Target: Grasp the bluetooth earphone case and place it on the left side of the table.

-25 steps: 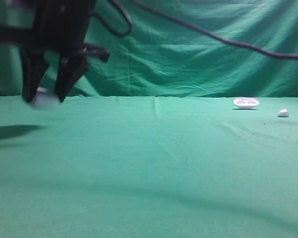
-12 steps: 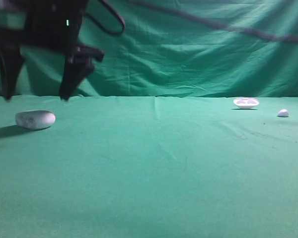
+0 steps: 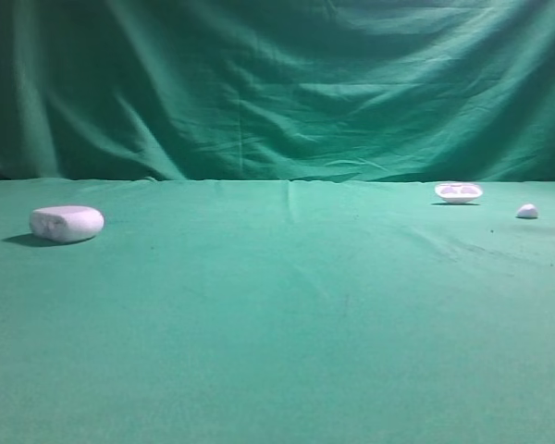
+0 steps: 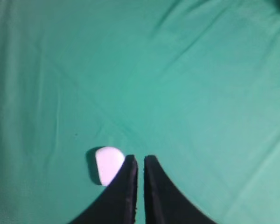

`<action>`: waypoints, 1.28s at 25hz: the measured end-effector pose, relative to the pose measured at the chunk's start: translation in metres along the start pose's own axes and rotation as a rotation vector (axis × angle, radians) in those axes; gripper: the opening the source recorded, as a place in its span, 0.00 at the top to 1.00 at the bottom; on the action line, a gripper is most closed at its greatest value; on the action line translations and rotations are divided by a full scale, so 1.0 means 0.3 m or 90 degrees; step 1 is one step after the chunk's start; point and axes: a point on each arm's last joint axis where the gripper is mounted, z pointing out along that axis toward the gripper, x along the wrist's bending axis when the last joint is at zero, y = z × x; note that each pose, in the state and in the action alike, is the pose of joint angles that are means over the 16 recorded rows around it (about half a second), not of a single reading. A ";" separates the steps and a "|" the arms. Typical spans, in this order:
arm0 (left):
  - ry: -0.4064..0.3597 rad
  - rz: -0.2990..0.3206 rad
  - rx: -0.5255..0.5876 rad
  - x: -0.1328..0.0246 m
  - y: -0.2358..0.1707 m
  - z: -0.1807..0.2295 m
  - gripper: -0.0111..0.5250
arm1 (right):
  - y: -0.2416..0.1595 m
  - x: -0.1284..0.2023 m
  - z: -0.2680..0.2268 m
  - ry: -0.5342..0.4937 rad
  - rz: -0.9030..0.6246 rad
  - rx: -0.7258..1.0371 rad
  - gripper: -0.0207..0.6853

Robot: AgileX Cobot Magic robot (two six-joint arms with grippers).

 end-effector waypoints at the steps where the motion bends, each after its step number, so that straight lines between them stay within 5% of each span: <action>1: 0.000 0.000 0.000 0.000 0.000 0.000 0.98 | -0.021 -0.027 -0.034 -0.007 0.009 0.001 0.97; 10: 0.000 0.000 0.000 0.000 0.000 0.000 0.98 | -0.340 -0.151 -0.238 -0.056 0.073 0.015 0.97; 21: 0.000 0.000 0.000 0.000 0.000 0.000 0.98 | -0.779 -0.124 -0.370 -0.078 0.088 -0.063 0.97; 32: 0.000 0.000 0.000 0.000 0.000 0.000 0.98 | -1.037 -0.107 -0.462 -0.112 0.099 -0.152 0.97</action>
